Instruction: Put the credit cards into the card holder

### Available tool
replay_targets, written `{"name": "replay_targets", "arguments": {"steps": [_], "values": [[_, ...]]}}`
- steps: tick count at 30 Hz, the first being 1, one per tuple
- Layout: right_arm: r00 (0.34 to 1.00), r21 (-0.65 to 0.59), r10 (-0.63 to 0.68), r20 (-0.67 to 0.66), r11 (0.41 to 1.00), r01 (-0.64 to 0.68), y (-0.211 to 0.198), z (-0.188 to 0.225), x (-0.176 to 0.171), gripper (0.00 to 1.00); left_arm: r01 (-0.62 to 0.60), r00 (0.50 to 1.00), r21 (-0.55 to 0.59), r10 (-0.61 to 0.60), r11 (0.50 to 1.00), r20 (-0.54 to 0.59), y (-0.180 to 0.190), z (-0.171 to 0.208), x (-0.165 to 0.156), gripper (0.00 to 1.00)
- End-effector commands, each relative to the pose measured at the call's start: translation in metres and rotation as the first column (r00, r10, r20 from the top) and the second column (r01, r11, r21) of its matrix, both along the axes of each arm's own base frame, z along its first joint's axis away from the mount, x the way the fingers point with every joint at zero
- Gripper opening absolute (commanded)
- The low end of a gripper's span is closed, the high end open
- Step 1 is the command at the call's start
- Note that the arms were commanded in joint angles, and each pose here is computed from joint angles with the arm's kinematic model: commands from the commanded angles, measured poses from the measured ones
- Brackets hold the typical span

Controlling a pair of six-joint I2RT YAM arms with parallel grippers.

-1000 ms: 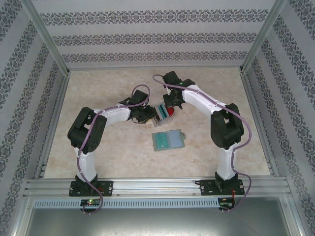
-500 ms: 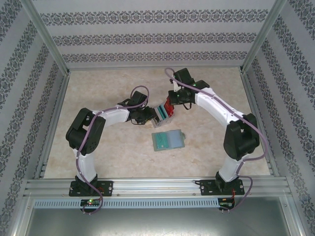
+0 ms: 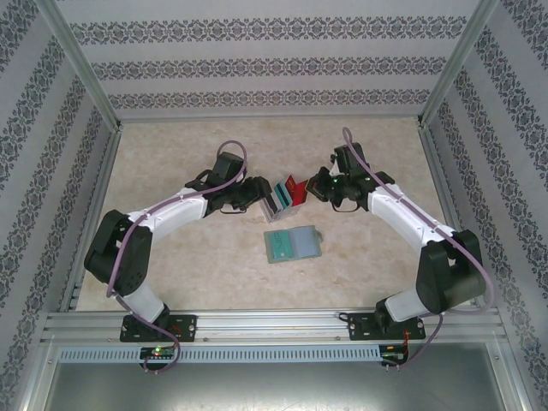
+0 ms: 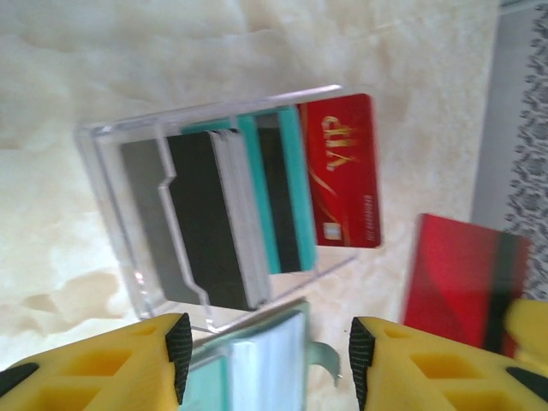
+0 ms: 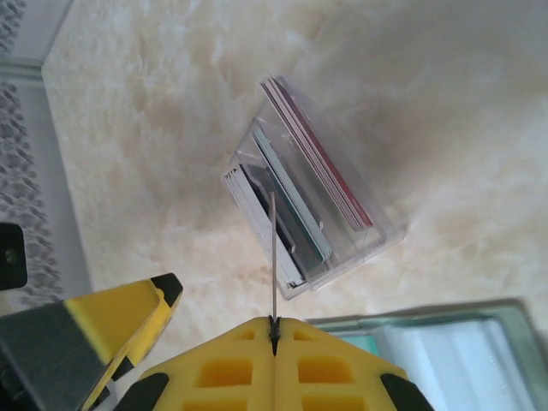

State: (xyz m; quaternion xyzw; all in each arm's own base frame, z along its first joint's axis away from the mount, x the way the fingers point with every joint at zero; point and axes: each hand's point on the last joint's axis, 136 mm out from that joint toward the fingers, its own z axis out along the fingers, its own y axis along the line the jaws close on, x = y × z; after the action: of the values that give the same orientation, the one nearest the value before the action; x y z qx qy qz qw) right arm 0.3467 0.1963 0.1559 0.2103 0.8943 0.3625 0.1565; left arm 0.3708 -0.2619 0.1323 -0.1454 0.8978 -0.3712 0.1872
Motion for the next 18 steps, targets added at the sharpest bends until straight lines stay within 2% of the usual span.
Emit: {"name": "replay_targets", "arguments": {"steps": [1, 6, 12, 18], "values": [[0.993, 0.223, -0.089, -0.075, 0.969, 0.104, 0.014, 0.017, 0.001, 0.0, 0.046, 0.999, -0.13, -0.048, 0.99, -0.011, -0.015, 0.012, -0.006, 0.58], [0.992, 0.253, -0.098, -0.082, 0.96, 0.116, 0.013, 0.012, -0.01, 0.0, 0.093, 0.994, -0.231, -0.102, 0.969, -0.03, -0.034, 0.018, -0.011, 0.61], [1.0, 0.34, 0.017, 0.005, 0.94, -0.017, 0.029, 0.022, -0.018, 0.0, 0.174, 0.979, -0.306, -0.199, 0.936, -0.05, -0.057, 0.016, -0.017, 0.59], [0.989, 0.334, 0.117, 0.089, 0.932, -0.14, 0.037, 0.029, -0.023, 0.0, 0.226, 0.967, -0.391, -0.254, 0.892, -0.021, -0.067, 0.024, -0.022, 0.47]]}}
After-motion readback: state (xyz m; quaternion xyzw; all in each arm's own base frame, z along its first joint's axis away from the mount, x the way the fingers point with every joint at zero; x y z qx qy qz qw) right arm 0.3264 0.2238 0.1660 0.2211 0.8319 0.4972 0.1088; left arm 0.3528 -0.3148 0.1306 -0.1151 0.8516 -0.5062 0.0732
